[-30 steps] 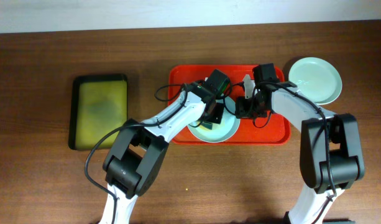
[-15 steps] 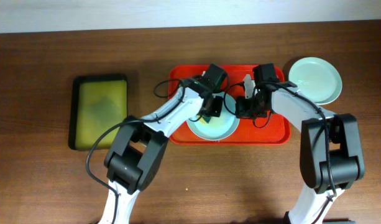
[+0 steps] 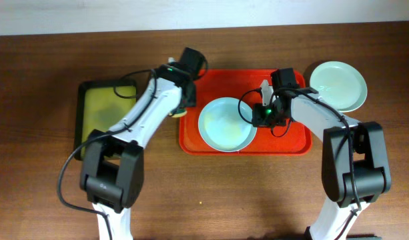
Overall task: Clean dirty plates on tray and stack at the side
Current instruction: 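Return the sponge to the yellow soapy tray with the left gripper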
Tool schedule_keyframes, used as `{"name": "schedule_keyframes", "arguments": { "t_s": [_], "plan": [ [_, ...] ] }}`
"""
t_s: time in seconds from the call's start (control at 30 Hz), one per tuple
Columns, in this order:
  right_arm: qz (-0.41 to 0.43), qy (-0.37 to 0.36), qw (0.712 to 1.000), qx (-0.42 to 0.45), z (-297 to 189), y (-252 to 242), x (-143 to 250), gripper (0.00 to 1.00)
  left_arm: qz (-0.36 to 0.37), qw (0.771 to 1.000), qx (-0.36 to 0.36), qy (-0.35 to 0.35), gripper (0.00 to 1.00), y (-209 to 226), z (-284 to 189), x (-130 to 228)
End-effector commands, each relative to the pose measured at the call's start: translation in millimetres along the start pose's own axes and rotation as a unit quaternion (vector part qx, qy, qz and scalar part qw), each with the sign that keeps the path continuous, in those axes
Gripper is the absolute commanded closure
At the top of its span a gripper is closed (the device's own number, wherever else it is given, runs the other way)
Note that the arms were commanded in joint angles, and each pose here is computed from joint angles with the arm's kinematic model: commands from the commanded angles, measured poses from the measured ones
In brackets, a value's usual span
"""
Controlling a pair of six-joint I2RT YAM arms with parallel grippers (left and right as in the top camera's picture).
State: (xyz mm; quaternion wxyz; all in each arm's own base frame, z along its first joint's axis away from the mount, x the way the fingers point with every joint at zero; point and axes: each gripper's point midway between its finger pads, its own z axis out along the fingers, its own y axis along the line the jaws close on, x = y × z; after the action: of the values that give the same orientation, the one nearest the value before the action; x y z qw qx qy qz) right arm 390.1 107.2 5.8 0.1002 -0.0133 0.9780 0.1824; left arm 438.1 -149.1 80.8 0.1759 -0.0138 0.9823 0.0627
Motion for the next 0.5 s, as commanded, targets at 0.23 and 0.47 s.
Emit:
{"name": "schedule_keyframes", "arguments": {
  "t_s": [0.23,0.47],
  "plan": [
    [-0.001,0.007,1.0,0.019,6.3,-7.1,3.1,0.96,-0.198,0.98,0.001,0.031,1.0,158.5,18.0,-23.2],
    [-0.001,0.005,1.0,0.018,6.3,-7.0,2.2,0.96,-0.24,0.97,-0.021,0.031,1.0,201.8,25.3,-20.4]
  ]
}}
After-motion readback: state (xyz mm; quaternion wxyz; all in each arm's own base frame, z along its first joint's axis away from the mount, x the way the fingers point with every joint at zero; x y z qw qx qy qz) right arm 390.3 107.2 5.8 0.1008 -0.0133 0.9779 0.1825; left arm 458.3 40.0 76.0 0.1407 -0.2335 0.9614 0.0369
